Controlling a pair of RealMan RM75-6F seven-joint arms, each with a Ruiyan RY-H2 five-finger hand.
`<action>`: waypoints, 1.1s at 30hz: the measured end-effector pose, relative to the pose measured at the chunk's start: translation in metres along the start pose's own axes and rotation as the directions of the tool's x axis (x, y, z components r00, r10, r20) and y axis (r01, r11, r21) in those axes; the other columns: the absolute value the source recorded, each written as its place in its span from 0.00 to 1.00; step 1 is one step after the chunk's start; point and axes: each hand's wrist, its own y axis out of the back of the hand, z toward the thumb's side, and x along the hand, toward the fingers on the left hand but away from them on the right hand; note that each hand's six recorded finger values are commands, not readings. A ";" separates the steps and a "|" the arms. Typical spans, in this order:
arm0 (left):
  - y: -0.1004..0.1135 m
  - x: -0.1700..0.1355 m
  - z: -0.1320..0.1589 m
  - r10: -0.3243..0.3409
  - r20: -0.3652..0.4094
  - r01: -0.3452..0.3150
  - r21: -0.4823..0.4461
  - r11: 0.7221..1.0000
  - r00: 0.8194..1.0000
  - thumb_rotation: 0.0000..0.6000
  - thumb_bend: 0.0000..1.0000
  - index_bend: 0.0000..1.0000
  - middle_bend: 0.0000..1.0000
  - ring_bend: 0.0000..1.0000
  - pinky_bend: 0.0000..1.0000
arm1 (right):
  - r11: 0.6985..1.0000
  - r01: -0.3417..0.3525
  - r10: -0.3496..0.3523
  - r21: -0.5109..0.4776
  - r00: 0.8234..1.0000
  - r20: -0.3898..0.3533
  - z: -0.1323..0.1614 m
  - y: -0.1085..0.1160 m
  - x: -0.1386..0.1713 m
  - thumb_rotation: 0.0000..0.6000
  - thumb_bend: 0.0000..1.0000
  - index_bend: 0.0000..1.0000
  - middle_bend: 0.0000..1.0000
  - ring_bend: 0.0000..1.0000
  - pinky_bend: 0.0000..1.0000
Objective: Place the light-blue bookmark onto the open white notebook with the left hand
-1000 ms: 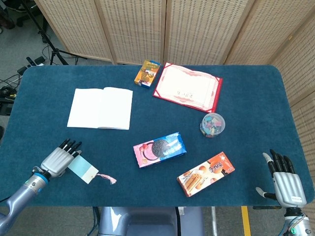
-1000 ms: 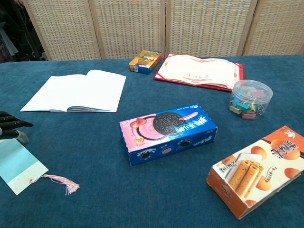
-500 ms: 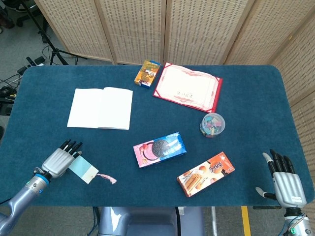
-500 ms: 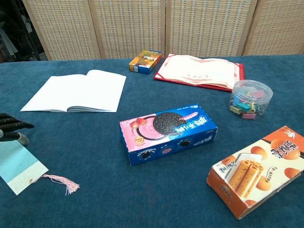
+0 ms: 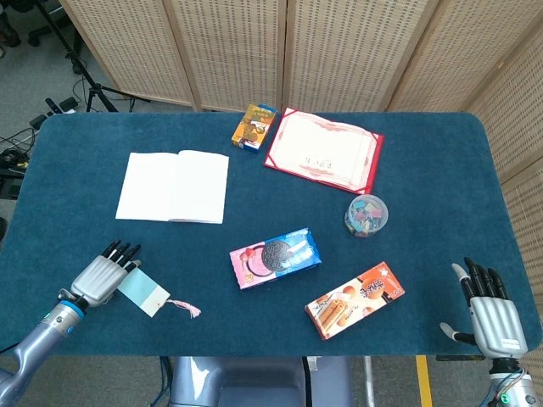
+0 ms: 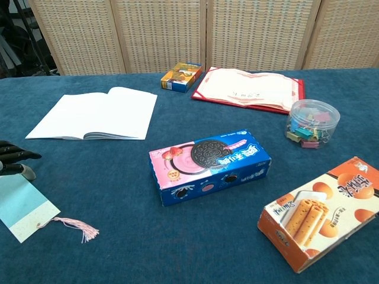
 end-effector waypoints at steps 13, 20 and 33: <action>0.001 -0.001 -0.002 0.002 -0.010 -0.002 -0.003 1.000 1.000 1.00 0.50 0.45 0.00 0.00 0.00 | 1.000 0.004 -0.004 0.001 1.000 -0.004 0.001 0.000 0.000 1.00 0.10 0.00 0.00 0.00 0.00; 0.001 0.000 -0.001 0.002 -0.010 -0.003 -0.005 1.000 1.000 1.00 0.51 0.45 0.00 0.00 0.00 | 1.000 0.003 -0.003 0.002 1.000 -0.004 0.001 -0.001 0.000 1.00 0.10 0.00 0.00 0.00 0.00; 0.005 -0.001 -0.002 0.018 -0.015 -0.018 -0.007 1.000 1.000 1.00 0.53 0.48 0.00 0.00 0.00 | 1.000 0.005 -0.005 0.000 1.000 -0.004 0.001 0.000 0.001 1.00 0.10 0.00 0.00 0.00 0.00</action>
